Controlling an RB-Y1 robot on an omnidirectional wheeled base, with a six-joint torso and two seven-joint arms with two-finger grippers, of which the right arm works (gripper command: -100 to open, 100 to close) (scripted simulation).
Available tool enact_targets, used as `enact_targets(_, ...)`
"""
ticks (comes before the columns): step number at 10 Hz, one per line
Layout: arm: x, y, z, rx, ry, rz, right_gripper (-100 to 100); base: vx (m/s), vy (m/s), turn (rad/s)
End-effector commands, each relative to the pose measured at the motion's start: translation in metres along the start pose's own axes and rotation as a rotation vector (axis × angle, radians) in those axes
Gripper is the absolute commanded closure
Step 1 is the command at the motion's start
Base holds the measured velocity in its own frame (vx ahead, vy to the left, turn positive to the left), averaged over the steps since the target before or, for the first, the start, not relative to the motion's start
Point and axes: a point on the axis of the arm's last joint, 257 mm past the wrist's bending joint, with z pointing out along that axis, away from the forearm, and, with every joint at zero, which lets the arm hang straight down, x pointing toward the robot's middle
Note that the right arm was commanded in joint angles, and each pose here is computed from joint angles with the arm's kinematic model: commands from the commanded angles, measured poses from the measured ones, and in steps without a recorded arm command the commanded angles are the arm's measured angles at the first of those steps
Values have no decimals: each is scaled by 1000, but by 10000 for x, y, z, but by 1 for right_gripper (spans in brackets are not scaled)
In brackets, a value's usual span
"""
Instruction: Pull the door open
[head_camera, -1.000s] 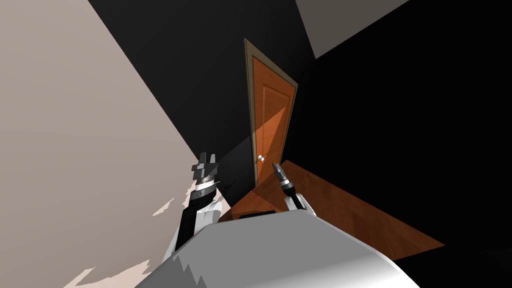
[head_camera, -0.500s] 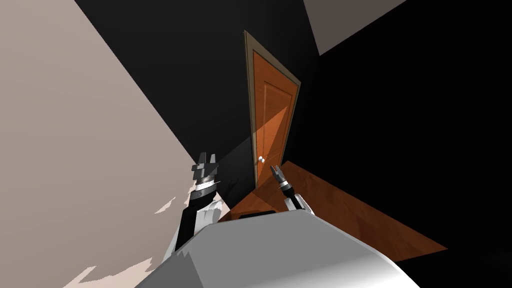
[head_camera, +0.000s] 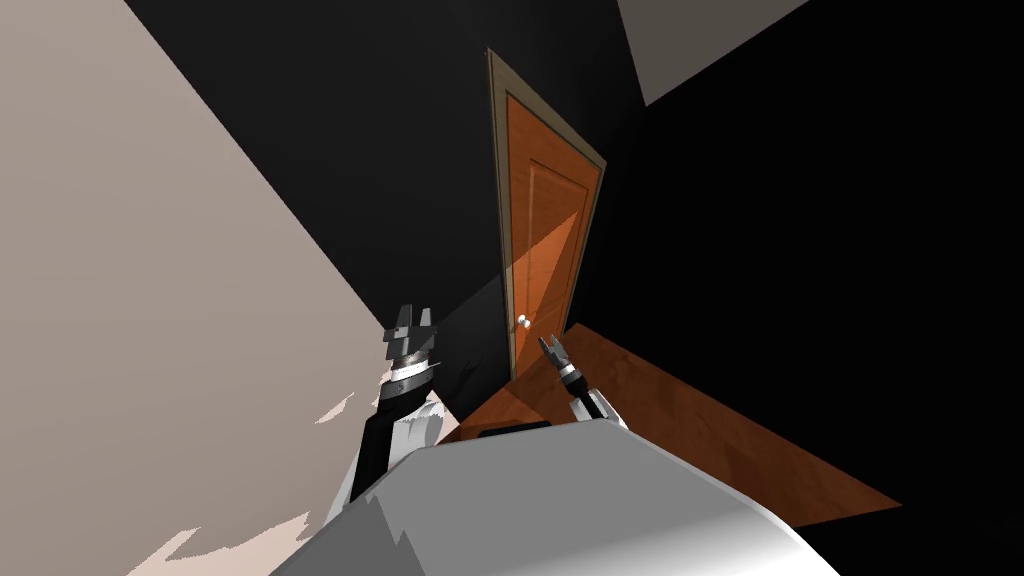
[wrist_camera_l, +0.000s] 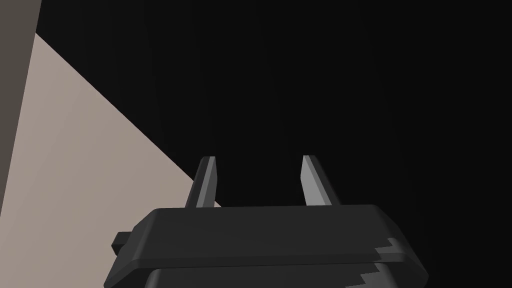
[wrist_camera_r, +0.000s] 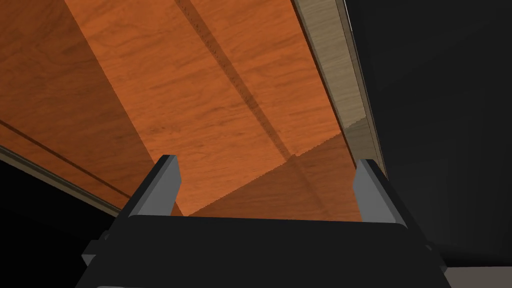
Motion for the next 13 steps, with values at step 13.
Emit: enact_targets(13, 893, -321, -328, -47, 227, -315, -100, 68, -22, 25)
